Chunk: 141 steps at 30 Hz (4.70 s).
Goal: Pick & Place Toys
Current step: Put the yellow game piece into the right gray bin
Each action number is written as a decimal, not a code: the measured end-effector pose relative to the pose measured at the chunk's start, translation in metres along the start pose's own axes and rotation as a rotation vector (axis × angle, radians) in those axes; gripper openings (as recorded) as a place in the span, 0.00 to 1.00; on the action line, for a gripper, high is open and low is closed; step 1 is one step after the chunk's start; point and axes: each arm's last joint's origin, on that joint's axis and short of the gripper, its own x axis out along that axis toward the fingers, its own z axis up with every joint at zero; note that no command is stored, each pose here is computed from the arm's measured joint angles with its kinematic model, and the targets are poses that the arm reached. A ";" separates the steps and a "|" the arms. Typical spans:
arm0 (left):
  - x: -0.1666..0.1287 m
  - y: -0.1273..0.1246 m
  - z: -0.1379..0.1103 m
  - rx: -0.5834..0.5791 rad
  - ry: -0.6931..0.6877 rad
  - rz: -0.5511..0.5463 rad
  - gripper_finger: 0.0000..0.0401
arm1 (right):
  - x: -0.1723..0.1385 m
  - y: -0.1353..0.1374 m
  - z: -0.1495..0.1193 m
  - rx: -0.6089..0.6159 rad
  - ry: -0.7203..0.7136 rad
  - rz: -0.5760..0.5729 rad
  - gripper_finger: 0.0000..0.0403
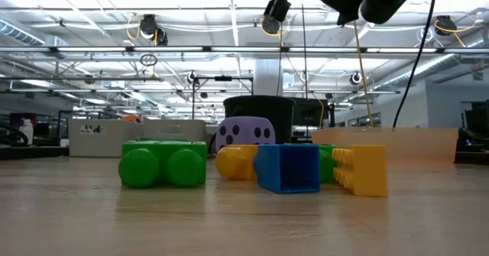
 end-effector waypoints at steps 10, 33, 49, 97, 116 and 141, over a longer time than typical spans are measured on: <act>0.003 -0.001 0.001 0.019 -0.022 0.006 0.46 | 0.000 0.001 0.000 -0.002 0.000 0.008 0.01; 0.003 -0.001 0.002 0.023 -0.029 0.010 0.38 | 0.000 0.001 0.001 0.000 -0.018 -0.001 0.02; -0.001 0.005 0.019 0.076 -0.055 0.037 0.37 | -0.007 0.005 0.012 -0.006 -0.013 0.060 0.35; -0.008 0.264 -0.029 -0.113 0.615 -0.037 0.36 | -0.026 -0.015 0.032 -0.074 -0.057 -0.073 0.40; 0.079 0.292 -0.139 -0.171 0.933 -0.241 0.39 | -0.027 -0.022 0.032 -0.191 -0.117 -0.184 0.40; 0.126 0.286 -0.208 -0.170 1.036 -0.375 0.39 | -0.044 -0.045 0.034 -0.145 0.009 -0.341 0.40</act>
